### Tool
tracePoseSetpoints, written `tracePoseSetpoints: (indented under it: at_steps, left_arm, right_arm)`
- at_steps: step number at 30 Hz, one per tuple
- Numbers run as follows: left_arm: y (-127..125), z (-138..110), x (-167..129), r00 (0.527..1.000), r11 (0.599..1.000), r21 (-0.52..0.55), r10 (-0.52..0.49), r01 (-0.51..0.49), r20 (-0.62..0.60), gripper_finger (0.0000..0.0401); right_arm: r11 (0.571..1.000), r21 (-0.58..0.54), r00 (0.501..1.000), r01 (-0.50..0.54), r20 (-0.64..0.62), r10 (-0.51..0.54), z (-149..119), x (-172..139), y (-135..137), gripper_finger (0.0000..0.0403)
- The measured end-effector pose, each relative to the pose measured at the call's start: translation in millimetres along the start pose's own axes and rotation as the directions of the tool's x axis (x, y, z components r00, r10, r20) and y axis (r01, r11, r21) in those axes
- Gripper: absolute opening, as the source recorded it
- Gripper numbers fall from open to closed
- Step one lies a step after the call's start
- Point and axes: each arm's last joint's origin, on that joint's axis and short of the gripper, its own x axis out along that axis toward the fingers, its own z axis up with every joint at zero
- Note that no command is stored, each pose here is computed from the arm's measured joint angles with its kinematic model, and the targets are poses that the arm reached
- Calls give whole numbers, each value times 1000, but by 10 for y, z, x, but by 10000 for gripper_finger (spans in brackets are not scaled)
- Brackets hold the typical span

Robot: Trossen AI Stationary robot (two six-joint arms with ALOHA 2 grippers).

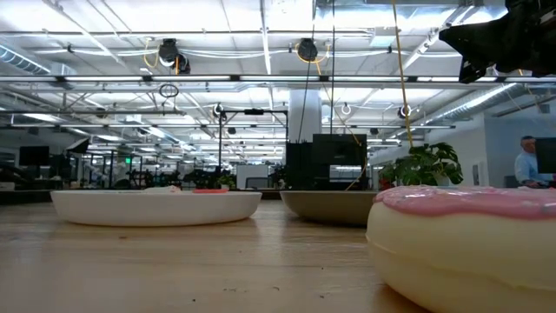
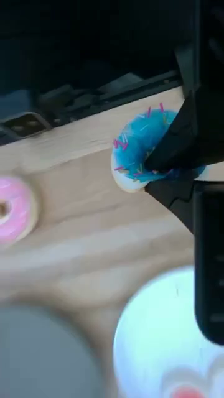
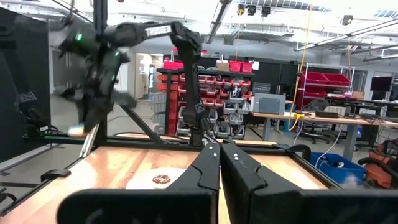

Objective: Pick & Place donuts
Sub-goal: Put the small blue donut on the white plate

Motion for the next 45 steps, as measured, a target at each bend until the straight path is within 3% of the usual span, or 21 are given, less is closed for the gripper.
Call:
tracePoseSetpoints:
  at_steps: [5,9,14,22,27,36,45]
  left_arm:
    - [128,44,-453,990,999,10,45,-46,132,17]
    - [177,40,-609,981,997,1,81,-83,175,9]
    - [183,11,-584,986,995,23,94,-99,141,31]
    - [200,14,-543,986,994,25,106,-110,127,8]
    - [229,-1,-541,980,986,41,159,-165,120,30]
    - [573,93,-499,956,957,70,273,-282,111,9]
    - [922,96,-390,951,951,43,305,-307,52,33]
  right_arm:
    - [1000,0,1000,0,0,0,-1,0,0,4]
    - [1000,0,1000,0,0,0,0,0,0,4]
    - [1000,0,1000,0,0,0,-1,0,0,4]
    - [1000,0,1000,-1,0,1,-1,0,0,4]
    - [1000,0,1000,-1,0,1,0,0,0,4]
    - [1000,0,1000,-1,0,1,-1,0,0,4]
    - [1000,0,1000,-1,0,1,0,0,1,4]
